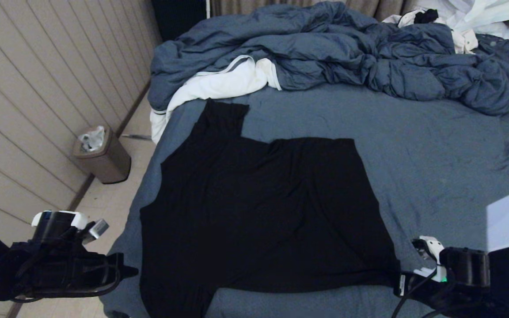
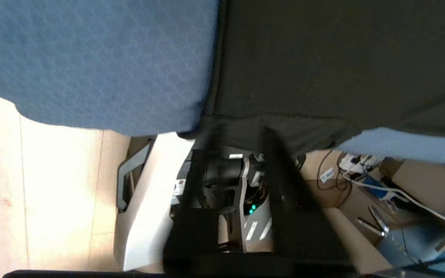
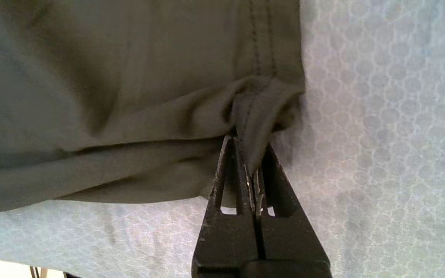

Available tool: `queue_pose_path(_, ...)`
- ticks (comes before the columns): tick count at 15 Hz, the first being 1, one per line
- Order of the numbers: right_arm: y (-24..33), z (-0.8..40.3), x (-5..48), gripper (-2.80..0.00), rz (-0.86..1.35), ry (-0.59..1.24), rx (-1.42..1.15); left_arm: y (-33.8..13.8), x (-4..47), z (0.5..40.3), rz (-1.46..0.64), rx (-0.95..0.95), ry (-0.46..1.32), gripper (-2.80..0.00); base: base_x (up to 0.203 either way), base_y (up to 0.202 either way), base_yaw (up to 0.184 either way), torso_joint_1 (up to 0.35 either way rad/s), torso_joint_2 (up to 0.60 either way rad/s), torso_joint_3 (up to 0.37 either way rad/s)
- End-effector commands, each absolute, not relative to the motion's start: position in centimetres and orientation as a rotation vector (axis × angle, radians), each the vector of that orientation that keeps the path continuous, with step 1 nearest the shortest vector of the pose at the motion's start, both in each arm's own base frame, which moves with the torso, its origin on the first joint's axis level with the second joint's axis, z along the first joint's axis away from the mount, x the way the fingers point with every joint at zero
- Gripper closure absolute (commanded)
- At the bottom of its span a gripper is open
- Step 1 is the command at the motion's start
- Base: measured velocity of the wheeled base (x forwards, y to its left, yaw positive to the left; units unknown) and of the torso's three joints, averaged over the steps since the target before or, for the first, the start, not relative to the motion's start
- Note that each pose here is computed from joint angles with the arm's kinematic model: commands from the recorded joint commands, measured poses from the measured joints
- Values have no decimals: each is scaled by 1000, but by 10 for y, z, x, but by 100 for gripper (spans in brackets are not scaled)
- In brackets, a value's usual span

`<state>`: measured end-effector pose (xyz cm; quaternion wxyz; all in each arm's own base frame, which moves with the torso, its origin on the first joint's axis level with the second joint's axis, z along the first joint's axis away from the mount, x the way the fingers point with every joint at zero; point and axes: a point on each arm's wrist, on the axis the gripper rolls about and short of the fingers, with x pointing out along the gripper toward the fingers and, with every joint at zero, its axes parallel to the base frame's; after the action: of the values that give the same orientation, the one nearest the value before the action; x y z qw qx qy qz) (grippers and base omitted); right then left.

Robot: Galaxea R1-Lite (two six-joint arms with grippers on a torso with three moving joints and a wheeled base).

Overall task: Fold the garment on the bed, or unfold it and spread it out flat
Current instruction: Fold the black T-shirt

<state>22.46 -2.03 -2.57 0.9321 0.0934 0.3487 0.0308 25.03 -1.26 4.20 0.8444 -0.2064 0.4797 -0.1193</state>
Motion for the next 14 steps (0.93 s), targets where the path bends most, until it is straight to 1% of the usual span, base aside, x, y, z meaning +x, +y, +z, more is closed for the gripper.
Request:
queue_pose_path(1, -20, -21, 226, 0, 68, 667, 186, -13, 249, 45, -257, -435, 1000, -280, 0, 0, 0, 0, 0, 0)
queue_pose_path(4, -20, -13, 227, 0, 71, 637, 189, -13, 245, 49, -259, -434, 988, -280, 0, 0, 0, 0, 0, 0)
queue_pose_path(8, -21, -18, 225, 0, 63, 663, 209, -12, 242, 45, -251, -436, 1008, -280, 0, 0, 0, 0, 0, 0)
queue_pose_path(11, -21, -19, 224, 0, 61, 667, 209, -12, 238, 23, -270, -385, 1073, -280, 0, 0, 0, 0, 0, 0)
queue_pose_path(14, -23, -19, 219, 0, 51, 682, 218, -11, 242, 0, -286, -357, 1029, -280, 0, 0, 0, 0, 0, 0)
